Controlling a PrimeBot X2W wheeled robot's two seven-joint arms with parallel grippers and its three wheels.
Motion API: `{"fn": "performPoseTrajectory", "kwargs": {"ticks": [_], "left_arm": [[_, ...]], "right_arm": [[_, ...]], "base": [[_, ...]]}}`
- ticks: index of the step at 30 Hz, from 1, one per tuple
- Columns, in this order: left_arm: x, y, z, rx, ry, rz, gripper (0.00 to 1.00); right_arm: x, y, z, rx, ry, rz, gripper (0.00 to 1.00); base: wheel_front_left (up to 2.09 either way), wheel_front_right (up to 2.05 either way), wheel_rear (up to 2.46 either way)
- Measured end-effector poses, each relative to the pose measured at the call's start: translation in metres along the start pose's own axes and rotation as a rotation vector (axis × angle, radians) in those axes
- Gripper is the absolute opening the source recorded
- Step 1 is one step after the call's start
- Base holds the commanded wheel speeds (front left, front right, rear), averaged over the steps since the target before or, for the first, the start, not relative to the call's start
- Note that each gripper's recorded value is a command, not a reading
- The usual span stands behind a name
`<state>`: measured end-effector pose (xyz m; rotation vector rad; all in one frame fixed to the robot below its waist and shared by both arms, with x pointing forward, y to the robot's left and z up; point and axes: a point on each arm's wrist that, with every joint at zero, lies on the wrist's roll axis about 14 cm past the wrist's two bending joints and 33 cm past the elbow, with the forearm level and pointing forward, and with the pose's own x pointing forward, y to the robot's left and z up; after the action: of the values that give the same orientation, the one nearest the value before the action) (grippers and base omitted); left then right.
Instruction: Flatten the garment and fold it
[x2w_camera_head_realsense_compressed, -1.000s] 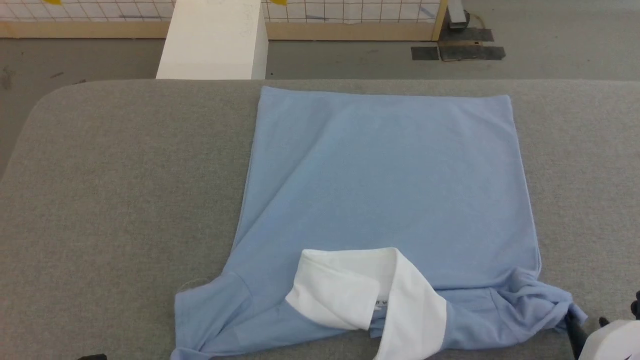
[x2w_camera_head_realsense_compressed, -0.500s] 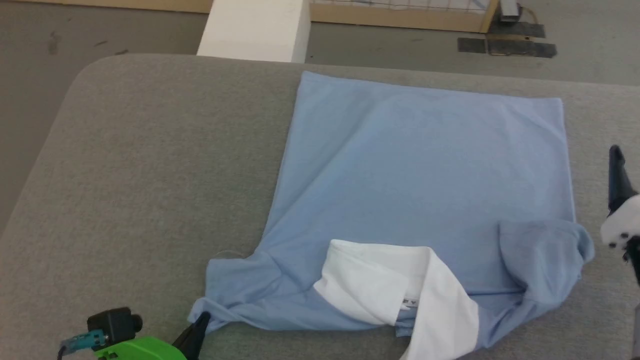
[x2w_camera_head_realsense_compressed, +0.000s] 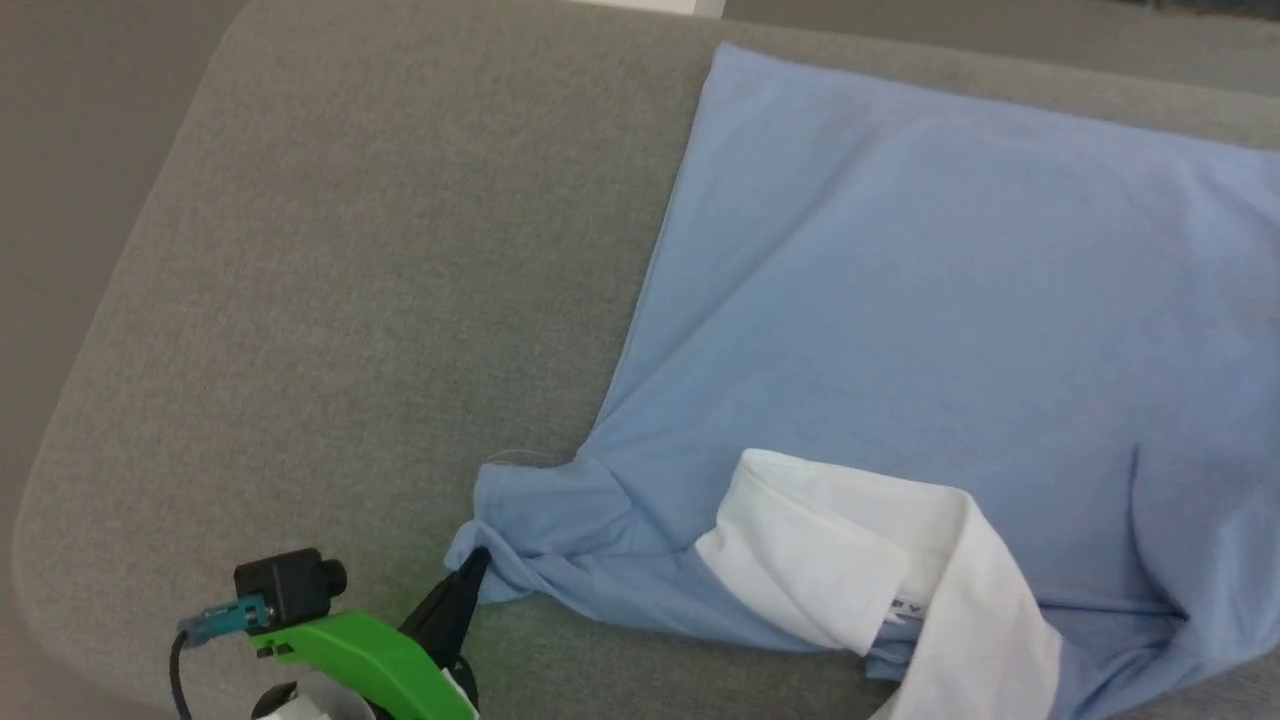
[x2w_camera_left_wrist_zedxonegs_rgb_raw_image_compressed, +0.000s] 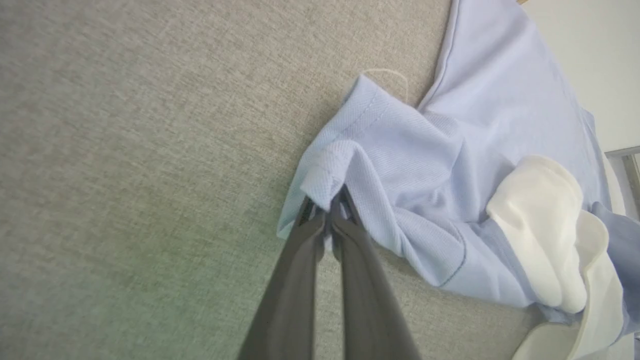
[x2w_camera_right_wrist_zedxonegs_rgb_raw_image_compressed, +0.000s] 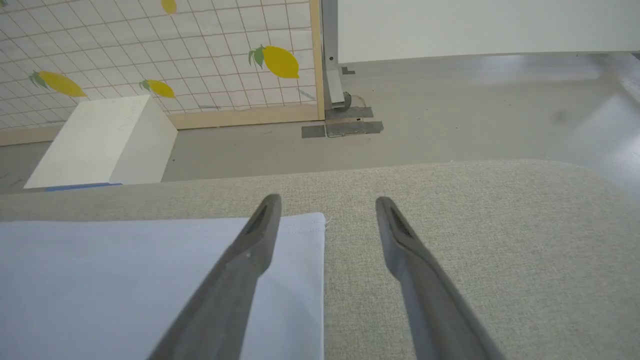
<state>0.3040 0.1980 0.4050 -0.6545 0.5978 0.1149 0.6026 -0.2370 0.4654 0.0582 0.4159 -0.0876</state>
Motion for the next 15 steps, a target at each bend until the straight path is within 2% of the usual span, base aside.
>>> {"fn": "performPoseTrajectory", "kwargs": {"ticks": [7, 14, 15], "left_arm": [[0.012, 0.013, -0.007, -0.025, 0.016, 0.056, 0.00], [0.017, 0.028, -0.011, -0.032, 0.026, 0.109, 0.00], [0.018, 0.029, -0.011, -0.032, 0.026, 0.115, 0.00]], "right_arm": [[0.043, 0.006, -0.045, 0.021, 0.253, -0.040, 1.00], [0.057, 0.021, -0.089, 0.017, 0.452, -0.062, 1.00], [0.058, 0.022, -0.091, 0.020, 0.463, -0.066, 0.93]], "base": [[0.00, 0.00, 0.00], [0.00, 0.00, 0.00], [0.00, 0.00, 0.00]]}}
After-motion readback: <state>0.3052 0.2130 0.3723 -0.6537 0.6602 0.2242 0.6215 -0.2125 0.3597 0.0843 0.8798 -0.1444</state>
